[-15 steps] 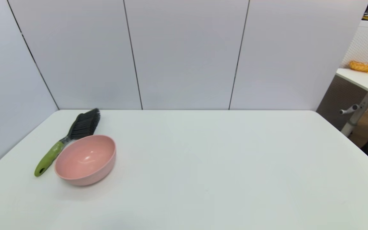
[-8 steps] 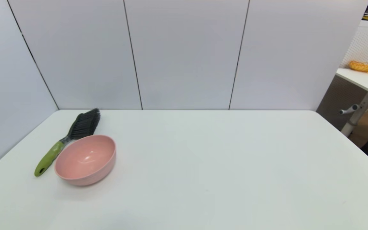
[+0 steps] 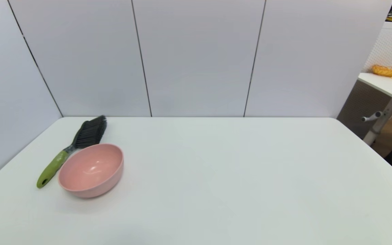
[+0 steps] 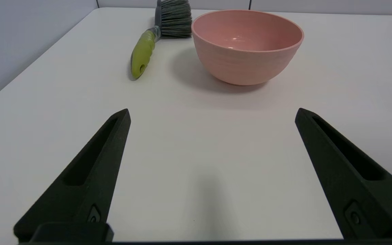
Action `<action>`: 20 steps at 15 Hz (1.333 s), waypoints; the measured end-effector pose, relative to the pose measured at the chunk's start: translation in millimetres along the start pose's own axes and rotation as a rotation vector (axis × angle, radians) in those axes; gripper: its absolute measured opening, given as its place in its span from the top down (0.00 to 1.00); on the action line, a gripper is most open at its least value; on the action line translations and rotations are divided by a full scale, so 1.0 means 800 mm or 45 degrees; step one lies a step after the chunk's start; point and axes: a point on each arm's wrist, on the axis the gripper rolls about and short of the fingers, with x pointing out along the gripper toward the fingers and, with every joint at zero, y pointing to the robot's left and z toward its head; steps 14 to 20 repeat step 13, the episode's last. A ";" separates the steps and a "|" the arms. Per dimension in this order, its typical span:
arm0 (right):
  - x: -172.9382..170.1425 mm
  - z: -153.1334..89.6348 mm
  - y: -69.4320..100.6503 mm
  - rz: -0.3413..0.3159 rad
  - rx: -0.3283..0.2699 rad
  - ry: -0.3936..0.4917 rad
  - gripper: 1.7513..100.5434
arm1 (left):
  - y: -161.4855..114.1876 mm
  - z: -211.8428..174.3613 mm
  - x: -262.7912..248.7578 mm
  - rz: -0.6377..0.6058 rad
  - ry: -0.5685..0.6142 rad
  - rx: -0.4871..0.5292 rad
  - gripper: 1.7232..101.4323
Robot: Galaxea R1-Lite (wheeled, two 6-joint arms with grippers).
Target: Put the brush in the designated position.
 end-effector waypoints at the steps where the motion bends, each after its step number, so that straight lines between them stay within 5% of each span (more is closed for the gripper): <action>1: 0.000 0.000 0.000 0.001 0.000 0.000 0.03 | 0.000 0.000 0.000 0.002 0.000 0.001 0.04; 20: 0.000 0.000 0.000 0.000 -0.007 0.001 0.03 | 0.000 0.000 0.000 0.000 0.001 0.000 0.04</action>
